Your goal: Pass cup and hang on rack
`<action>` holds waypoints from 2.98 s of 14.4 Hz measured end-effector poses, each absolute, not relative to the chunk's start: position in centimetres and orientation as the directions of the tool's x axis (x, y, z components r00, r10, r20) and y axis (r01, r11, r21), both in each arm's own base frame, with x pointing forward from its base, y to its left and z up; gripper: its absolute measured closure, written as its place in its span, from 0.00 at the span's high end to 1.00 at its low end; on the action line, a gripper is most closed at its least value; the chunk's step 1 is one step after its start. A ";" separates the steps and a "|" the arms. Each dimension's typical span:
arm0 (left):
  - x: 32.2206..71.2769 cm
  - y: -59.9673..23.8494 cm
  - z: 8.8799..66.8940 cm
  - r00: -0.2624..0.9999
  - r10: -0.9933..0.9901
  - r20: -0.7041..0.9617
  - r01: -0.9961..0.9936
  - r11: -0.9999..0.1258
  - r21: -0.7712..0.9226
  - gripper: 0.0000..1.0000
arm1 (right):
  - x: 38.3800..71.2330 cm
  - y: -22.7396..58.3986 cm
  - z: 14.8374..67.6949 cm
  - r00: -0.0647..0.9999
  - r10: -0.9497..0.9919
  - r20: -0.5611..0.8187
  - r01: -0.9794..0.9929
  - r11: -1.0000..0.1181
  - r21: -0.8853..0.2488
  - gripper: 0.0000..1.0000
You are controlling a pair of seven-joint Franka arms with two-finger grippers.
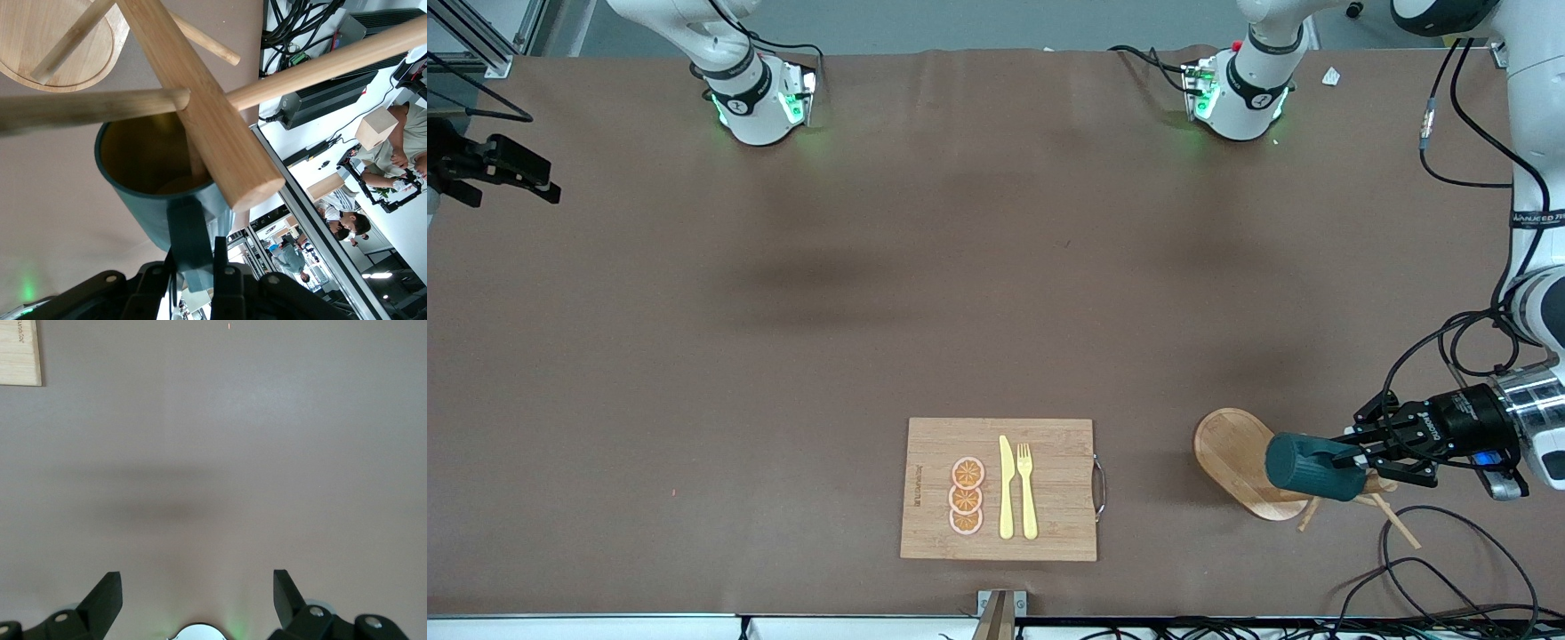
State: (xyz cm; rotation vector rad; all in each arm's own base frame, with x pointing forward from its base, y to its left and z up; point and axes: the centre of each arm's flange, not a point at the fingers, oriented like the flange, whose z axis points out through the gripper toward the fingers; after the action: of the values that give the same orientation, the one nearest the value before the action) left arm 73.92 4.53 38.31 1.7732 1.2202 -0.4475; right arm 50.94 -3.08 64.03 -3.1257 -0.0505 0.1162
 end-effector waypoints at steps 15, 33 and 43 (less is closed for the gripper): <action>70.4 -1.6 52.1 0.681 0.582 -0.445 0.725 -0.451 0.520 1.00 | 50.9 -3.1 64.1 0.997 0.033 -0.073 0.032 -0.999 -0.014 1.00; 54.9 -8.5 65.4 0.991 0.118 0.067 0.120 -0.992 -0.024 1.00 | 50.9 -2.7 64.1 0.996 0.040 -0.074 0.039 -0.999 -0.013 1.00; 50.6 -9.3 65.0 0.999 -0.034 0.014 -0.035 -0.999 0.012 1.00 | 51.0 -2.5 64.1 0.996 0.043 -0.074 0.043 -0.999 -0.013 1.00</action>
State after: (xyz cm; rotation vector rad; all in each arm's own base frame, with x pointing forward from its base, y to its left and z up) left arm 50.62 -9.28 64.95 3.1290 -0.0539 0.0212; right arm 50.96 -2.52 64.06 -3.1271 -0.0674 0.1158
